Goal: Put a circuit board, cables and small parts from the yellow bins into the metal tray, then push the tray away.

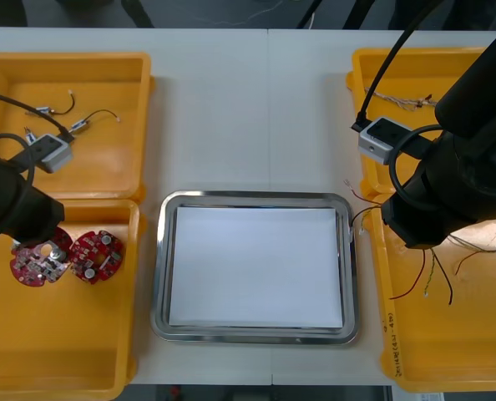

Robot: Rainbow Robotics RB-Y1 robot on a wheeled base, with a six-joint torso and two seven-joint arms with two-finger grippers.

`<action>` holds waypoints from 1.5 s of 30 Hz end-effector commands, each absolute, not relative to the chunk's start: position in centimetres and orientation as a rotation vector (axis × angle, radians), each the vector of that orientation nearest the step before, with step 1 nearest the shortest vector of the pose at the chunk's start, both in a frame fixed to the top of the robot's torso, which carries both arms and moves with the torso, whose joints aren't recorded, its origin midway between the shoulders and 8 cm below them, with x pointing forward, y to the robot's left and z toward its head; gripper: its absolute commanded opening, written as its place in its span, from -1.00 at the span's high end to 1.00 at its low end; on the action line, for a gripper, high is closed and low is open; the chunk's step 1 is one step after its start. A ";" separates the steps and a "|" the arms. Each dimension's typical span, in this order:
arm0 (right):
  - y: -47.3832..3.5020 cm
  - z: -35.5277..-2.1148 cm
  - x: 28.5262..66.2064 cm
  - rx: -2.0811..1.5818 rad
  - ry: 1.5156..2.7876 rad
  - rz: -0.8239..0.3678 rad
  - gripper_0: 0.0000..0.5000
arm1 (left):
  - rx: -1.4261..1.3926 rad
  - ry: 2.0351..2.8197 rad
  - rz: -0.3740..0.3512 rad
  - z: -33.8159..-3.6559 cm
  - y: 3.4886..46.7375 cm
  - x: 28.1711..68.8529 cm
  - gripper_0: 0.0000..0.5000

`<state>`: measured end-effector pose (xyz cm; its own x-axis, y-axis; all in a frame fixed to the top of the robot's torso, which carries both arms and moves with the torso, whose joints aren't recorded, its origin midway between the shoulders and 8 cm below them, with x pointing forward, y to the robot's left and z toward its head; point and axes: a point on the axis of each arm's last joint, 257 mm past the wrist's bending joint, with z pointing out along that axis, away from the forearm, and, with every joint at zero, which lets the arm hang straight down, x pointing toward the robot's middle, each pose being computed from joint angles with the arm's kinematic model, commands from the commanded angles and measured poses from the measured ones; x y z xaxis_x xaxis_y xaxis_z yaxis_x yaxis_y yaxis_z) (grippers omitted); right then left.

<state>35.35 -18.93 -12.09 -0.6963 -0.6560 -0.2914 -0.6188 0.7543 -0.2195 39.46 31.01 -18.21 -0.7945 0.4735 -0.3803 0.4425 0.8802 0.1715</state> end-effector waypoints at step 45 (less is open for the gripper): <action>-17.8 -11.1 35.1 -0.983 2.566 -0.145 1.00 | 0.633 2.486 -0.040 -22.5 7.8 40.1 1.00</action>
<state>35.26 -18.79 -12.07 -0.6922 -0.6596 -0.2927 -0.6226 0.7510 -0.2200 40.33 10.22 -23.62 -0.7693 0.4053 -0.4939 0.4050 0.9072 0.1136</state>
